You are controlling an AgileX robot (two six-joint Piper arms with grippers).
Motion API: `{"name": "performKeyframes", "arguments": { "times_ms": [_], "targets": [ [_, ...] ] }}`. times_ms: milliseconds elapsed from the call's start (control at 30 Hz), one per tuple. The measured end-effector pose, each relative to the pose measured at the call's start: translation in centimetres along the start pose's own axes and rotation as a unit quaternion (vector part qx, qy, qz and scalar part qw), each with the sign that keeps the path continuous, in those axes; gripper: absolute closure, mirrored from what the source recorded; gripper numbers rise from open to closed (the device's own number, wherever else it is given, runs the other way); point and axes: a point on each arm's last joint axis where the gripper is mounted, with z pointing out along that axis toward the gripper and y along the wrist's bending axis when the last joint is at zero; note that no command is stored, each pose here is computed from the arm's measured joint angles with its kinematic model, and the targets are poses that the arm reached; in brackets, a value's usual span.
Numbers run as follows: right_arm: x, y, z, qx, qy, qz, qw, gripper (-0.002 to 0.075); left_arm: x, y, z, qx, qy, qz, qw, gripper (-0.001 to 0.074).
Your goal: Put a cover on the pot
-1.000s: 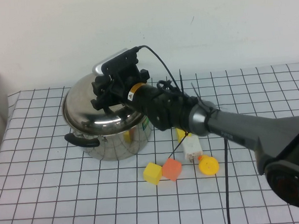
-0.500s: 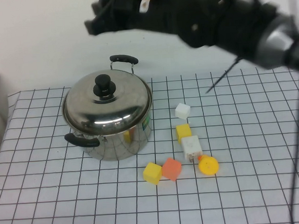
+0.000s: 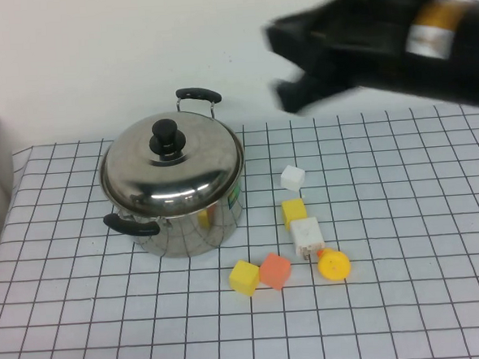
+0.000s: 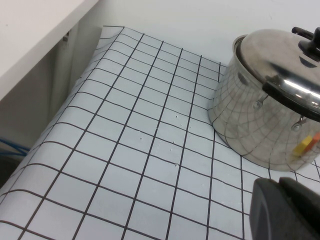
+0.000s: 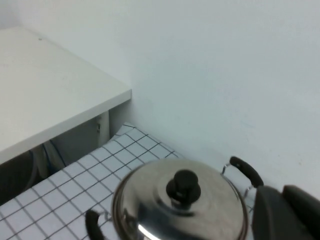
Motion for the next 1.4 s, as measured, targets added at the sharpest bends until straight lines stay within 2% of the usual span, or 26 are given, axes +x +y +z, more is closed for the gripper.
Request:
{"name": "performKeyframes", "arguments": {
  "times_ms": [233, 467, 600, 933, 1033, 1133, 1300, 1400],
  "targets": [
    [3.1, 0.3, -10.1, 0.004, 0.006, -0.008, 1.000, 0.0701, 0.0, 0.0, 0.0, 0.000, 0.000, 0.000, 1.000, 0.0738],
    [9.3, 1.1, -17.5, 0.009, 0.001, -0.024, 1.000, 0.0702, 0.0, 0.0, 0.0, 0.000, 0.000, 0.000, 1.000, 0.0738],
    [13.0, 1.5, -19.8, 0.012, 0.000, -0.018, 1.000, 0.0704, 0.0, 0.0, 0.0, 0.000, 0.000, -0.001, 1.000, 0.0738],
    [20.4, 2.2, -21.5, 0.019, 0.006, 0.007, 1.000, 0.0704, 0.0, 0.0, 0.0, 0.000, 0.000, -0.001, 1.000, 0.0738],
    [22.5, 1.8, -21.7, 0.060, 0.018, 0.023, 0.998, 0.0704, 0.0, 0.0, 0.0, 0.000, 0.000, -0.001, 1.000, 0.0738],
    [24.0, 1.0, -22.3, 0.137, 0.018, 0.046, 0.989, 0.0704, 0.0, 0.0, 0.0, 0.000, 0.000, -0.001, 1.000, 0.0738],
    [26.6, -0.1, -23.6, 0.296, 0.006, 0.060, 0.953, 0.0705, 0.0, 0.0, 0.0, 0.000, 0.000, -0.001, 1.000, 0.0738],
    [27.6, -0.4, -24.1, 0.352, 0.005, 0.069, 0.934, 0.0705, 0.0, 0.0, 0.0, 0.000, 0.000, -0.001, 1.000, 0.0738]
  ]
}}
